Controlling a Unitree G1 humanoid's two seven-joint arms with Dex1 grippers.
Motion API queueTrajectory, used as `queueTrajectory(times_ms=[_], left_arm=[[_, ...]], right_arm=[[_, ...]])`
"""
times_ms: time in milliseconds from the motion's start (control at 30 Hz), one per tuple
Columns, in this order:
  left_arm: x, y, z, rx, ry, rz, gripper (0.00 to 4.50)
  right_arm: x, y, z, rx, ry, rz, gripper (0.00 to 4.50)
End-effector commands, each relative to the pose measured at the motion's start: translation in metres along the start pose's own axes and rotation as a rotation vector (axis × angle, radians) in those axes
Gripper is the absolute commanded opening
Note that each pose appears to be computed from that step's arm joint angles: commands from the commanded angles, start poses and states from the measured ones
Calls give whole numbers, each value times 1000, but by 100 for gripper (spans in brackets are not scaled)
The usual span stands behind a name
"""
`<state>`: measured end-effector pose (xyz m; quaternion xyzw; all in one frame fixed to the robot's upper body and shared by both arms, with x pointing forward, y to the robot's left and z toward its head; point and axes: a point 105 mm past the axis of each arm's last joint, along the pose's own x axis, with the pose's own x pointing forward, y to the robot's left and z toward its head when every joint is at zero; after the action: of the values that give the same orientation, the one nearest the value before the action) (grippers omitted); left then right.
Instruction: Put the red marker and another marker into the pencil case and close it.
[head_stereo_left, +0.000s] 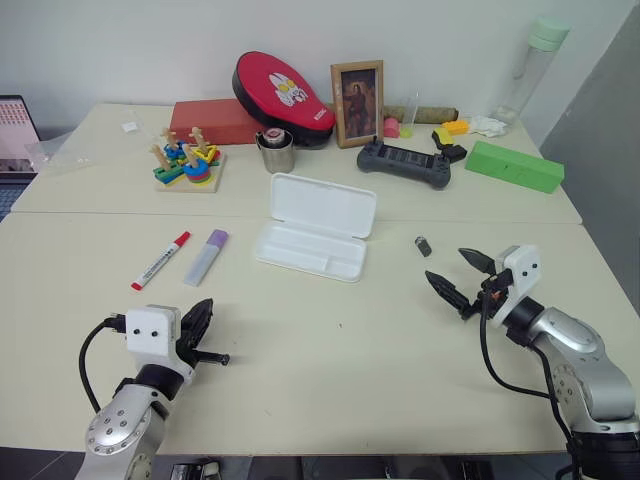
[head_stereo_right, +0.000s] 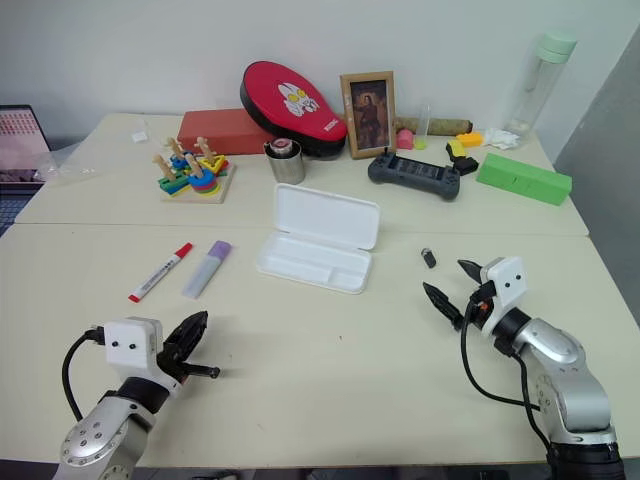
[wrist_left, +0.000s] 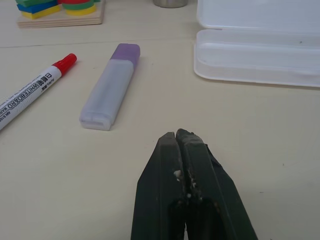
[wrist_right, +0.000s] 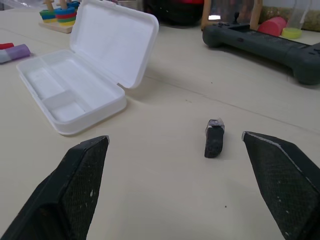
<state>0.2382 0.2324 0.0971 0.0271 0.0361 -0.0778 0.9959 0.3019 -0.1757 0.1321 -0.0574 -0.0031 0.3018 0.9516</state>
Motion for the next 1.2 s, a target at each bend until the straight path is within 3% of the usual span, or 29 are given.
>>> queueTrajectory(times_ms=[33, 167, 300, 433, 767, 900, 1200], left_arm=[[-4, 0, 17, 33, -38, -41, 5], [-8, 2, 21, 72, -7, -122, 5], [-19, 2, 26, 146, 77, -278, 5], [-20, 9, 28, 180, 108, -299, 5], [-18, 2, 81, 297, 89, -464, 5], [-7, -2, 107, 304, 14, -466, 5], [0, -10, 110, 312, 10, -486, 5]], right_arm=[[4, 5, 16, -57, -38, 57, 450], [10, 18, 22, -114, -23, 164, 450], [18, 34, 21, -184, 89, 340, 450], [22, 37, 24, -185, 112, 387, 450], [53, 80, 42, -330, 135, 724, 450], [70, 95, 34, -352, 170, 789, 450], [91, 97, 3, -446, 329, 791, 450]])
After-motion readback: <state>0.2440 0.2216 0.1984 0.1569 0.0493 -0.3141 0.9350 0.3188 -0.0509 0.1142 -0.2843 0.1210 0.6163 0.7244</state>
